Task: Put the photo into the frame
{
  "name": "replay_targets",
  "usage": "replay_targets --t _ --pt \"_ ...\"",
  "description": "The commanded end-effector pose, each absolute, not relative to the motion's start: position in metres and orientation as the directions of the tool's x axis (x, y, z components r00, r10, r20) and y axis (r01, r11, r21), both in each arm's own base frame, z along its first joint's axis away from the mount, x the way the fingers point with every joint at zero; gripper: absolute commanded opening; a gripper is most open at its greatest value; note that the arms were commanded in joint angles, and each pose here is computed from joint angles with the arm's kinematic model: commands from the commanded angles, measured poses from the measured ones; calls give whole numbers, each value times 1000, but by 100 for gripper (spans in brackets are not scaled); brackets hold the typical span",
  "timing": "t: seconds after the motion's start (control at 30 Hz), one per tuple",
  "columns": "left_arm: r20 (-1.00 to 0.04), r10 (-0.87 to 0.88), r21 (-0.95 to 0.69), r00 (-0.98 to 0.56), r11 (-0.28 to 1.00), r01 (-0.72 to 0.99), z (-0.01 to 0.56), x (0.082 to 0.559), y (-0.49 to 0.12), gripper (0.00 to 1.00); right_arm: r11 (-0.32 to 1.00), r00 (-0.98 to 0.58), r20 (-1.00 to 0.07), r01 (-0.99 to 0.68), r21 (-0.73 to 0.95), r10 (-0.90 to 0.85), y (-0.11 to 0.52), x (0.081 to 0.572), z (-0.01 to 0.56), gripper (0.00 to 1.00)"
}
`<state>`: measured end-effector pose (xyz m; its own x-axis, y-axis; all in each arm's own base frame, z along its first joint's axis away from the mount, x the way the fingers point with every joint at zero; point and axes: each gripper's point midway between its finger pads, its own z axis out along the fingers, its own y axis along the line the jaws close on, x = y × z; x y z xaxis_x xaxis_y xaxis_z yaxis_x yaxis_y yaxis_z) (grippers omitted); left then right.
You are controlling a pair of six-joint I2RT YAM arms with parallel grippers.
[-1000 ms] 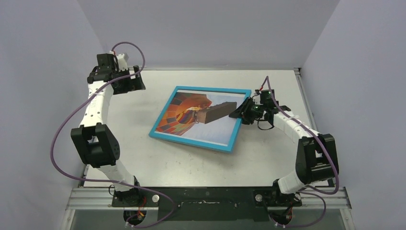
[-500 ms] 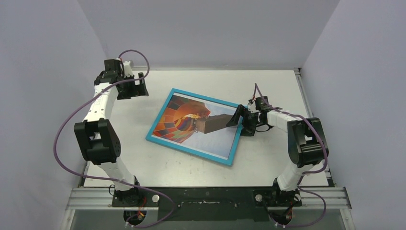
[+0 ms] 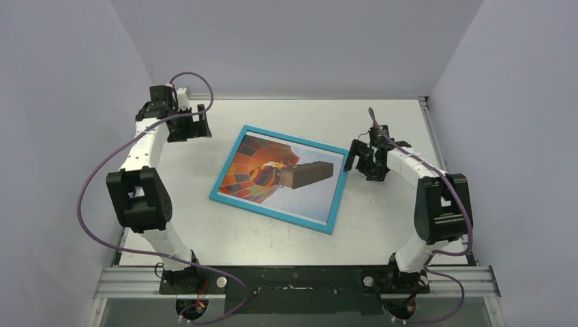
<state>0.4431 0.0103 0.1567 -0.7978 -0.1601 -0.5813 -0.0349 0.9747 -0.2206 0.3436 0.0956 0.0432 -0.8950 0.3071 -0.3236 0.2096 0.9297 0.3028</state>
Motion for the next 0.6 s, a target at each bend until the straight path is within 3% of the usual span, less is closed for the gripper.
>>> replay_targets --t 0.0,0.13,0.27,0.43,0.57 --pt "-607 -153 -224 -780 974 -17 156 453 12 96 948 -759 -569 235 216 318 63 380 105 90" --pt "-612 -159 -239 -775 971 -11 142 452 12 96 922 -552 -756 346 175 351 27 393 137 90" --pt "-643 -188 -258 -742 966 -21 121 450 10 96 894 -357 -898 440 80 257 -13 399 152 90" --pt "-785 -205 -253 -585 967 2 105 452 10 96 824 -334 -923 566 -33 193 -48 396 133 90" --pt "-876 -186 -225 -446 974 35 105 448 9 96 789 -263 -942 615 4 210 -59 391 121 90"
